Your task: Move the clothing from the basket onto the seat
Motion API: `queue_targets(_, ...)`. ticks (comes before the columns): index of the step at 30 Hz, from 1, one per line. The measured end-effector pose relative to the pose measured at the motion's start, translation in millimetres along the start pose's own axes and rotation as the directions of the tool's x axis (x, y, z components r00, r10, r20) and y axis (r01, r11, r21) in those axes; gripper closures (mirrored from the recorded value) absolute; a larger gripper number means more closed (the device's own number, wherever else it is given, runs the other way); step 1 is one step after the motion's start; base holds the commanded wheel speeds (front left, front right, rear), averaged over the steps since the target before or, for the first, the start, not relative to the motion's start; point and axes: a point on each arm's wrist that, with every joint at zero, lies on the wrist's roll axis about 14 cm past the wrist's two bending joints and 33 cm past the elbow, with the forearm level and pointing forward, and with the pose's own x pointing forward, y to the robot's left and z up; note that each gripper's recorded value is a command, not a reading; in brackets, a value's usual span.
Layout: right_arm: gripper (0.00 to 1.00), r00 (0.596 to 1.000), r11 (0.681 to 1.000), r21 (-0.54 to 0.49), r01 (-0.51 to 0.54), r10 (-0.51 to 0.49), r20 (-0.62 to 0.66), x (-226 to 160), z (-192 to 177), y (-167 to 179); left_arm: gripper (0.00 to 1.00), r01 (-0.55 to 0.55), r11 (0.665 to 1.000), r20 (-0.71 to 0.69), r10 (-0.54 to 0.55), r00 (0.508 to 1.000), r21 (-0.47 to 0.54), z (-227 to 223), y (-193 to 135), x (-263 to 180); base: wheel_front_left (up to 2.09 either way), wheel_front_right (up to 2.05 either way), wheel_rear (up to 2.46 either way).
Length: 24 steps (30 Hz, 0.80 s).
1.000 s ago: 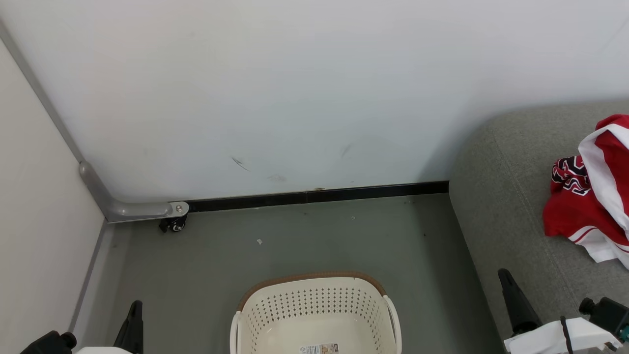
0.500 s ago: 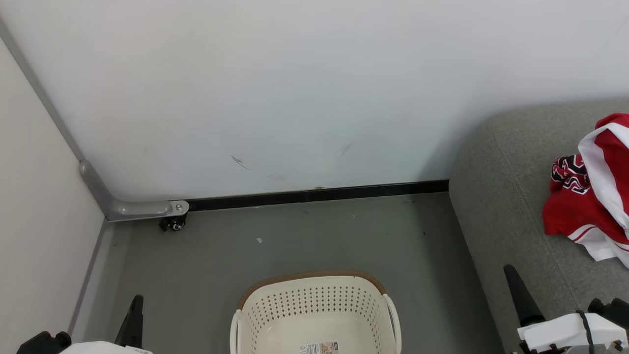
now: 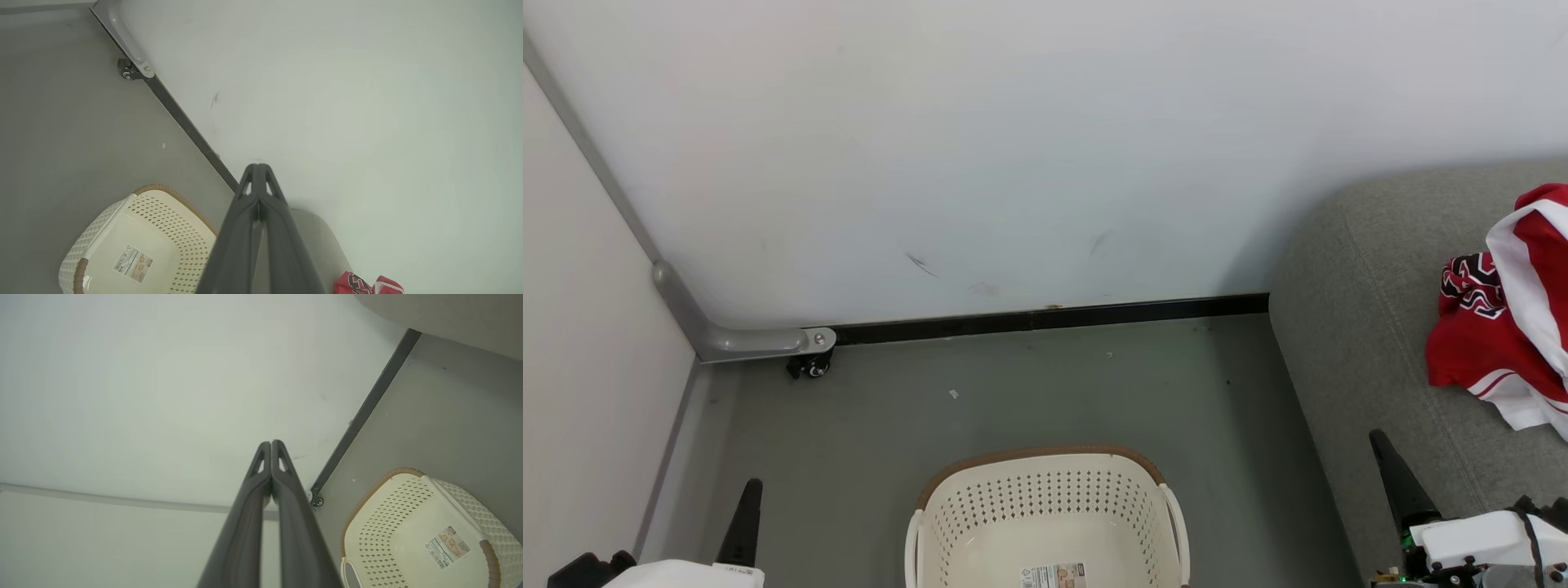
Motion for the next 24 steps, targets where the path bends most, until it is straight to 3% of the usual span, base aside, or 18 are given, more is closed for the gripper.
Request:
queue_targets(11, 1.00, 1.000, 0.987, 0.160, -0.004, 0.004, 0.003, 4.9, 3.4, 1.7, 1.00, 0.034, 0.990, 0.002, -0.034, 0.999, -0.136, 0.7, -4.3, 4.1, 0.00, 0.00, 0.00)
queue_targets(24, 1.00, 1.000, 0.940, 0.341, -0.011, 0.010, 0.002, 9.5, 8.1, 2.4, 1.00, 0.092, 0.952, 0.024, -0.089, 0.996, -0.293, 4.5, -11.0, 7.9, 0.00, 0.00, 0.00)
